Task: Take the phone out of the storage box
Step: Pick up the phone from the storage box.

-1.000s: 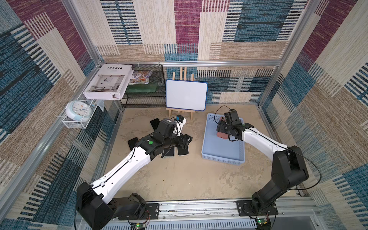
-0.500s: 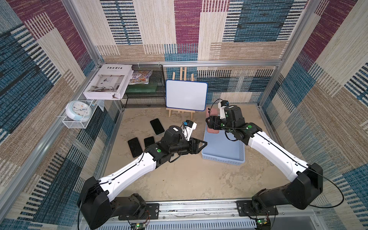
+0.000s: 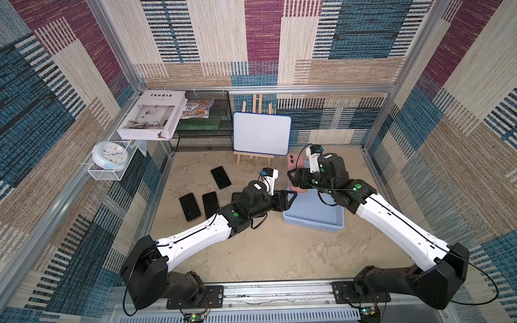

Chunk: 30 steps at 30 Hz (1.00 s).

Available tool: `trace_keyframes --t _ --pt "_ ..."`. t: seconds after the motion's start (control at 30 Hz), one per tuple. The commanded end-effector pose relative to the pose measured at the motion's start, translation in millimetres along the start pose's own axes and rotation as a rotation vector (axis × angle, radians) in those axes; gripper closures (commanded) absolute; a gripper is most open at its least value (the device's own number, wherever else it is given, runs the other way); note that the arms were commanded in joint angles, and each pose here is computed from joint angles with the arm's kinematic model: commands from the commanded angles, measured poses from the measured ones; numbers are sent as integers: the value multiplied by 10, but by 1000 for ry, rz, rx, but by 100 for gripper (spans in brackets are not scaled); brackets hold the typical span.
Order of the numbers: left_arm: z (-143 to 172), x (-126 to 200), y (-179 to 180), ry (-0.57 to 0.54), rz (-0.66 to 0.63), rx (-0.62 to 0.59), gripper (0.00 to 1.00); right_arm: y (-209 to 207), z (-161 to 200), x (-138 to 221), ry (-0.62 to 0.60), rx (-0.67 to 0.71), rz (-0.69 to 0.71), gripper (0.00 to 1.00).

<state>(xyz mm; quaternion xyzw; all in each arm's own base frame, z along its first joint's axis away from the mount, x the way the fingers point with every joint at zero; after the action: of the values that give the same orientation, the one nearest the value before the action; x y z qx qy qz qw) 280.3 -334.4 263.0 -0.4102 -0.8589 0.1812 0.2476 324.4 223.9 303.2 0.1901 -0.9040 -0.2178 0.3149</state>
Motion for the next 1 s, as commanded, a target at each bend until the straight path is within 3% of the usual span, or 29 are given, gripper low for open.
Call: trace_keyframes --t 0.0,0.3,0.63,0.73,0.8,0.83,0.97 --pt "-235 -20 -101 -121 25 14 39 88 -102 82 -54 -14 -40 42" --pt "-328 -134 -325 -153 81 4 47 102 -34 106 -46 -17 -52 43" --pt "-354 -141 -324 -192 83 26 82 103 1 166 -52 -36 -72 42" --pt "-357 -141 -339 -208 98 26 95 85 29 154 -52 -47 -73 32" --pt "-364 -134 -341 -213 98 27 100 47 24 157 -68 -55 -58 15" --pt "-373 -125 -329 -217 90 28 100 -2 10 158 -88 -61 -37 2" --pt "-392 -26 -238 -228 24 18 100 -231 -31 199 -199 -101 35 1"
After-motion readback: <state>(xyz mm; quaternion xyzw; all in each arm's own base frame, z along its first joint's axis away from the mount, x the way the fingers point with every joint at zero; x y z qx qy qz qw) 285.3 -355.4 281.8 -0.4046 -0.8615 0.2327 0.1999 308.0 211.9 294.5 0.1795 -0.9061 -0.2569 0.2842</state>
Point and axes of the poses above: each gripper's point midway between its finger pads, its own x axis back along the fingers, its own y axis along the line the jaws close on, z = x × y, the point moved 2 cm from there along x, back along the fingers, and after that the axes turned 11 degrees about -x, right-handed, at the moved point
